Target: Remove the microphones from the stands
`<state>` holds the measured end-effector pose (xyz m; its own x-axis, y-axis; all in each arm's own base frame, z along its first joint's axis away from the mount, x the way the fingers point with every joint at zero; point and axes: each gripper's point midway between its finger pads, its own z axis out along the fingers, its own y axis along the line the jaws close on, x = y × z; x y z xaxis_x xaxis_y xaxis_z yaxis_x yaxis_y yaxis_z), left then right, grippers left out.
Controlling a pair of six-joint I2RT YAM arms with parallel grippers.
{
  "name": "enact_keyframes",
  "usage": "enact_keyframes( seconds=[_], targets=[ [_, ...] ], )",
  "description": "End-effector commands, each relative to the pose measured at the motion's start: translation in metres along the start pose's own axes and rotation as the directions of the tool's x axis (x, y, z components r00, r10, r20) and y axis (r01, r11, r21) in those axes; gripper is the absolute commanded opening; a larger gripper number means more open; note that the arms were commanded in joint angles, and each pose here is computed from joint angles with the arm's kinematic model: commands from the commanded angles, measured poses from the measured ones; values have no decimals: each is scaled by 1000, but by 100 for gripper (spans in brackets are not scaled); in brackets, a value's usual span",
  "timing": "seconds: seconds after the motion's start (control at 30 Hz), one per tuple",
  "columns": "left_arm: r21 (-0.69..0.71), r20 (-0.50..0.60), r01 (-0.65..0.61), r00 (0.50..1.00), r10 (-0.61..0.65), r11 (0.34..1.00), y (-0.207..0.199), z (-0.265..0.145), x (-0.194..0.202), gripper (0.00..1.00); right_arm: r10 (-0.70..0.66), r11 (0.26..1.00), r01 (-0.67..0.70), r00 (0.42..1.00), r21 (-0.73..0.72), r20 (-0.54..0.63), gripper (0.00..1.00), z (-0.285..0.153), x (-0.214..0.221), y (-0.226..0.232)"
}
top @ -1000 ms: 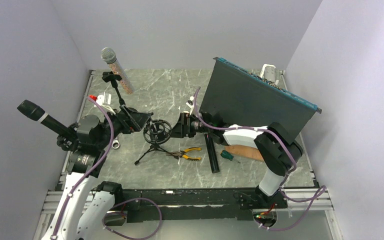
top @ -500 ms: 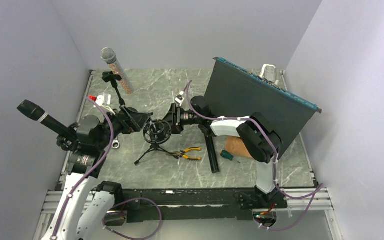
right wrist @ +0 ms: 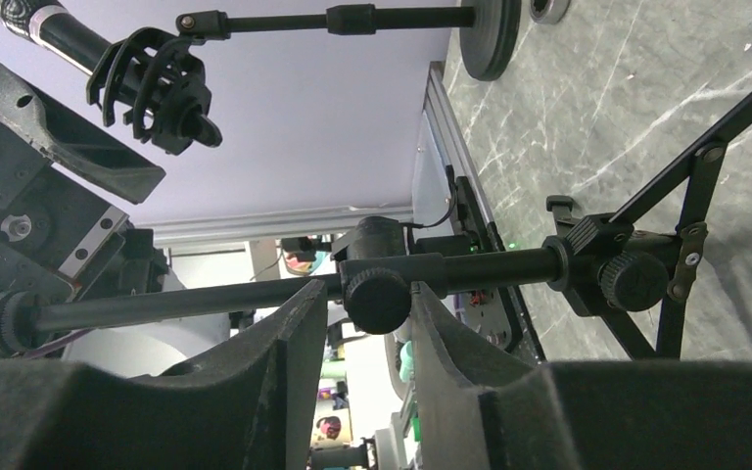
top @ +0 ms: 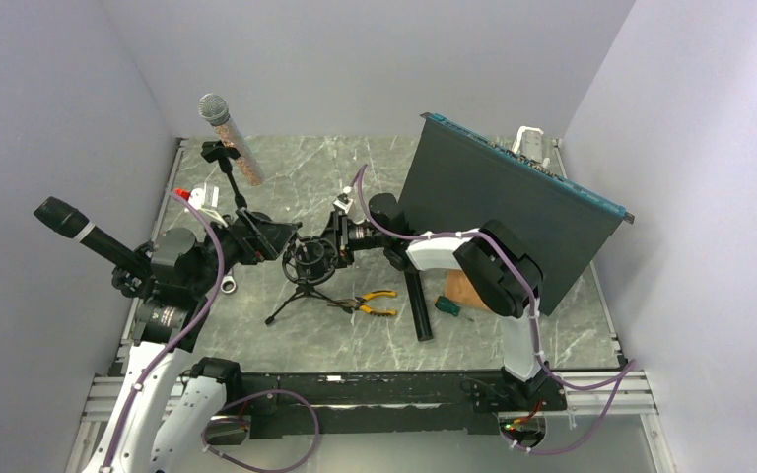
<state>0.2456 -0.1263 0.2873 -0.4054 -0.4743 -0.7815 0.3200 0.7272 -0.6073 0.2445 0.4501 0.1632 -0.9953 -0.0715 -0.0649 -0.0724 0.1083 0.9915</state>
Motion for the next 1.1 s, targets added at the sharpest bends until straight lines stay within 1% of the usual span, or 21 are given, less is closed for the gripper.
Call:
enact_keyframes(
  seconds=[0.0, 0.1, 0.2, 0.27, 0.37, 0.43, 0.47, 0.53, 0.57, 0.67, 0.83, 0.93, 1.07],
  targets=[
    [-181, -244, -11, 969, -34, 983, 51, -13, 68, 92, -69, 995, 68, 997, -72, -16, 34, 2, 0, 23],
    [-182, -245, -14, 969, -32, 983, 51, -13, 69, 92, -90, 993, 89, 996, -83, -18, 20, 2, 1, 23],
    [-181, -245, -14, 969, -32, 983, 51, -14, 69, 91, -157, 983, 154, 987, -99, -21, 0, 3, 1, 23],
    [-179, -245, -14, 969, -31, 984, 51, -13, 69, 91, -247, 963, 245, 969, -109, -8, 0, 4, 0, 20],
    [-178, -247, -15, 969, -30, 984, 50, -13, 68, 92, -407, 906, 408, 913, -117, 37, 0, 5, -7, 16],
    [-178, -248, -14, 968, -31, 984, 51, -13, 69, 92, -515, 844, 519, 855, -138, 68, 0, 5, -7, 17],
    [-178, -249, -14, 968, -32, 984, 51, -13, 69, 92, -570, 803, 577, 817, -151, 87, 0, 4, -7, 18],
    [-179, -253, -13, 967, -34, 984, 51, -13, 71, 91, -647, 735, 658, 753, -161, 121, 0, 4, -8, 16],
    [-178, -253, -12, 967, -34, 984, 51, -13, 71, 92, -686, 690, 700, 714, -182, 143, 0, 2, -7, 17],
    [-179, -254, -17, 967, -30, 984, 51, -14, 71, 92, -749, 596, 770, 635, -226, 189, 0, 3, -3, 17],
    [-182, -252, -21, 967, -26, 983, 51, -15, 69, 92, -803, 508, 825, 558, -248, 209, 0, 5, -3, 12],
    [-179, -257, -15, 966, -32, 984, 51, -15, 71, 92, -841, 436, 865, 490, -248, 230, 0, 3, -4, 10],
    [-178, -265, -15, 964, -34, 984, 51, -14, 73, 92, -879, 386, 899, 426, -206, 213, 0, 6, -13, 4]
  ],
)
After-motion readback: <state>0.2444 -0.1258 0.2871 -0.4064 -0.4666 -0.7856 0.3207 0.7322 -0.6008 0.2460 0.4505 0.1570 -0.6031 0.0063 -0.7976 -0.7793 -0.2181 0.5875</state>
